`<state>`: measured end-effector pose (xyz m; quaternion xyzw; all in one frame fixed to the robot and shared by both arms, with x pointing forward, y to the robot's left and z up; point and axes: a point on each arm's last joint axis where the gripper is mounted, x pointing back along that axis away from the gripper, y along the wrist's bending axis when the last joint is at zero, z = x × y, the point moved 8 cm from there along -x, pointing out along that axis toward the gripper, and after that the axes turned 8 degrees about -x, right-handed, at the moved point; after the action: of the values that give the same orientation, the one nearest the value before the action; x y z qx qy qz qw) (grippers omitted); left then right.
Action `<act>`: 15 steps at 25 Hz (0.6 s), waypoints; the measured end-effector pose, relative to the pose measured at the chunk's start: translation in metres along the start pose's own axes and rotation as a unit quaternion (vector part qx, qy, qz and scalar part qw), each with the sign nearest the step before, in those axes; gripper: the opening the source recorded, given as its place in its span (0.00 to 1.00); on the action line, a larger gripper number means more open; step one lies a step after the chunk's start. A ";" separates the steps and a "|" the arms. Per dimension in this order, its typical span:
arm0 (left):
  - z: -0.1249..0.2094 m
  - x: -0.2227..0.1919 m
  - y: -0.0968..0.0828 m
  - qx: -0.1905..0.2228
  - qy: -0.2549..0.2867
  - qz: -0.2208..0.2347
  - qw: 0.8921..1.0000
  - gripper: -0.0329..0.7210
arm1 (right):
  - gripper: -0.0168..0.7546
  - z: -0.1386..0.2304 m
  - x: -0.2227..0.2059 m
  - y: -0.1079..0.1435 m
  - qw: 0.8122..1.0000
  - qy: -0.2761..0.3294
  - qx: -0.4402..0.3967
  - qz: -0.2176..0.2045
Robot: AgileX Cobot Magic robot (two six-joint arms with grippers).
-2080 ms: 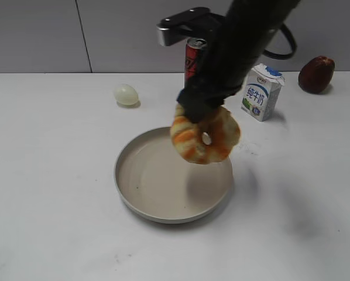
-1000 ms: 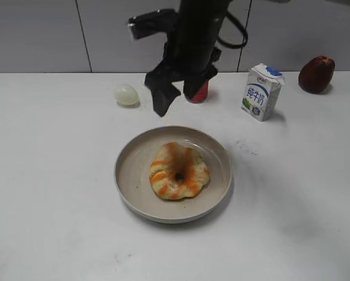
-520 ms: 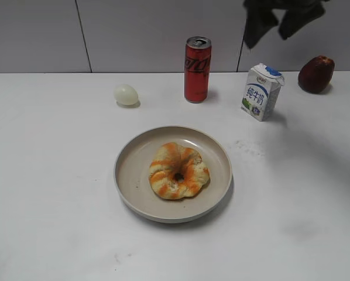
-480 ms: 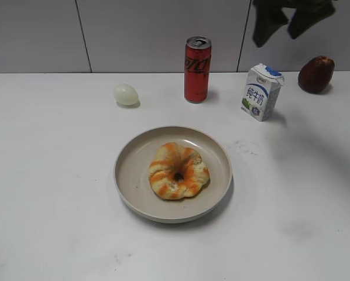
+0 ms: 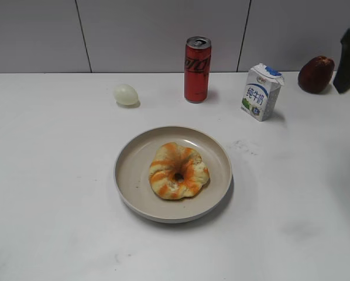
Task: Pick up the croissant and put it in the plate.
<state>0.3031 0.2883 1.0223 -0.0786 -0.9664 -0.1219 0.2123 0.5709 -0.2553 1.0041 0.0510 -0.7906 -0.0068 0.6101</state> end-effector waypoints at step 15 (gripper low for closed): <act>0.000 0.000 0.000 0.000 0.000 0.000 1.000 0.35 | 0.79 0.162 0.009 0.001 0.995 -0.091 -0.016 -0.026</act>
<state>0.3031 0.2883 1.0223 -0.0786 -0.9664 -0.1219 0.2123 0.4119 -0.2639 0.9708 0.0606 -0.8412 -0.0403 0.5359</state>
